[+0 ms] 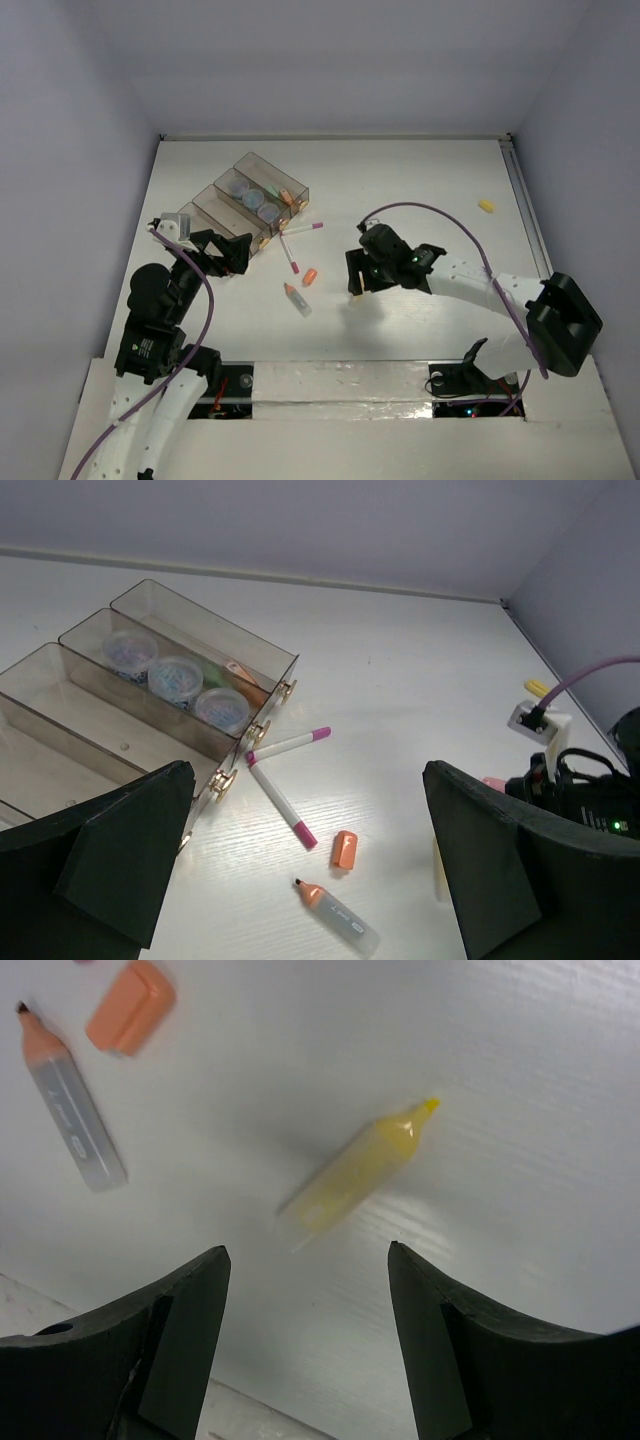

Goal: Sort the stationery into containers
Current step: Pick up the stationery from the center of the board.

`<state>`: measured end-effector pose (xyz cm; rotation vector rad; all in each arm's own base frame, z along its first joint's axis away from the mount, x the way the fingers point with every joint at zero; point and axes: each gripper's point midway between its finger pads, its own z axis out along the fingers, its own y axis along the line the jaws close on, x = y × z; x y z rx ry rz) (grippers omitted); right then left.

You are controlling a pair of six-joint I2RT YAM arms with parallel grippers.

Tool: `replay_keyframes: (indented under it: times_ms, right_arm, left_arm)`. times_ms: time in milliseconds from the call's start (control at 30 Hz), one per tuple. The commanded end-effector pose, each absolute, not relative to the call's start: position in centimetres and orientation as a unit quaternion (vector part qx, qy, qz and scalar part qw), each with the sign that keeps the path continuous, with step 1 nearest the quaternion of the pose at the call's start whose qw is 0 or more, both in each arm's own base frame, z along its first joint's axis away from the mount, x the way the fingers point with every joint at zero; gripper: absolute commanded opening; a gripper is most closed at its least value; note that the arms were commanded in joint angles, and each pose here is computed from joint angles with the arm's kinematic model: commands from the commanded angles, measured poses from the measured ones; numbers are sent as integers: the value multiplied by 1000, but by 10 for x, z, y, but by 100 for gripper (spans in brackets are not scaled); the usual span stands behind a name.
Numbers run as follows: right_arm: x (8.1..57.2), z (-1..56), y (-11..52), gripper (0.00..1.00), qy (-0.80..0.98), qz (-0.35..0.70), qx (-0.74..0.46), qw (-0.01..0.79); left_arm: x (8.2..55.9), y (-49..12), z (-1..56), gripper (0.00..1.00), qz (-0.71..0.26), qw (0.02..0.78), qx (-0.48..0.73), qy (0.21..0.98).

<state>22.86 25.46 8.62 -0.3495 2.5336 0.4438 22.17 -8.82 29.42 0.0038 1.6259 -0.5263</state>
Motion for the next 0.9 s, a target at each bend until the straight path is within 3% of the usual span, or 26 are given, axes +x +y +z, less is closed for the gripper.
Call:
replay_keyframes:
  times_ms: [0,467,567,867]
  right_arm:
    - [213,82,250,71,947,176,-79,255]
    - [222,96,236,71,943,138,-85,290]
    - [240,101,207,72,941,71,-77,320]
    - [284,107,133,74,949,-22,-43,311]
  left_arm:
    - [221,-91,306,99,-240,674,13,698]
    - [222,-91,305,99,-240,674,12,699]
    - [222,-92,304,99,-240,672,13,700]
    - [222,-92,304,99,-241,671,14,701]
